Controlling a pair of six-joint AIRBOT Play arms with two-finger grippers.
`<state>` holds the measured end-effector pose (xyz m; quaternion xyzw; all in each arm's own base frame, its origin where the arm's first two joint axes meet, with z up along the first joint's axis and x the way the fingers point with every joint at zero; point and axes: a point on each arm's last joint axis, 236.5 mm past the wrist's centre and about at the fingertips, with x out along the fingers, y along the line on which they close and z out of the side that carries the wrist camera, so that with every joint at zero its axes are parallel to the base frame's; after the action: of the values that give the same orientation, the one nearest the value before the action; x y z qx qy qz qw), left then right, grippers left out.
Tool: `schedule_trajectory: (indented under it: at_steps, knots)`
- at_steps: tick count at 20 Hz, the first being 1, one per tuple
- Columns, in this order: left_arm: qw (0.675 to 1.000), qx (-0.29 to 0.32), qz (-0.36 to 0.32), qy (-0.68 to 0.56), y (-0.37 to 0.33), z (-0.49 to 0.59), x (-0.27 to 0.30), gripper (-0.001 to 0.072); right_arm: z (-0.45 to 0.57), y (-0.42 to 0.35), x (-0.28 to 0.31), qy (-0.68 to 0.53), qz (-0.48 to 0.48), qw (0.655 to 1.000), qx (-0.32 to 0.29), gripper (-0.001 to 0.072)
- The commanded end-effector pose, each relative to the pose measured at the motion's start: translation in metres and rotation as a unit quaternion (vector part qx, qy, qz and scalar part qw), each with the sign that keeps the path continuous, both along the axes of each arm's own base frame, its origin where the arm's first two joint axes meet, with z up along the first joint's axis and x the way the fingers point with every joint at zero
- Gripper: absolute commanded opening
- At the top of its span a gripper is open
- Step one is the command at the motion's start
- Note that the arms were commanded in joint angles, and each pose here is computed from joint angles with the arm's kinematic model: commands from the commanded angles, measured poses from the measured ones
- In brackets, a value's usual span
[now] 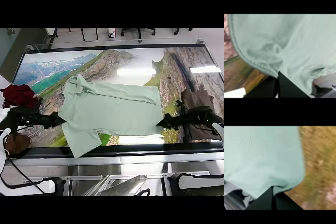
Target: Fold the shirts.
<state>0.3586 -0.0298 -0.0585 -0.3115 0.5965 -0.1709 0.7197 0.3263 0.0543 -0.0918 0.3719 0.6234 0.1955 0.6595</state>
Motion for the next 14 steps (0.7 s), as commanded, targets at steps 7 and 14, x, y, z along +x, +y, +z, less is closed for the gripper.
schedule_trajectory:
  at_steps: [7,14]
  knots:
    - [0.728,0.133,0.093,-0.666,-0.025,0.554,-0.063,0.0012,0.517,-0.020,0.023,-0.597,-0.120,0.785,-0.109,0.0019]
    - [0.563,0.215,0.178,-0.778,-0.035,0.698,-0.237,0.0012,0.702,0.028,-0.141,-0.784,-0.165,0.544,-0.250,0.0019]
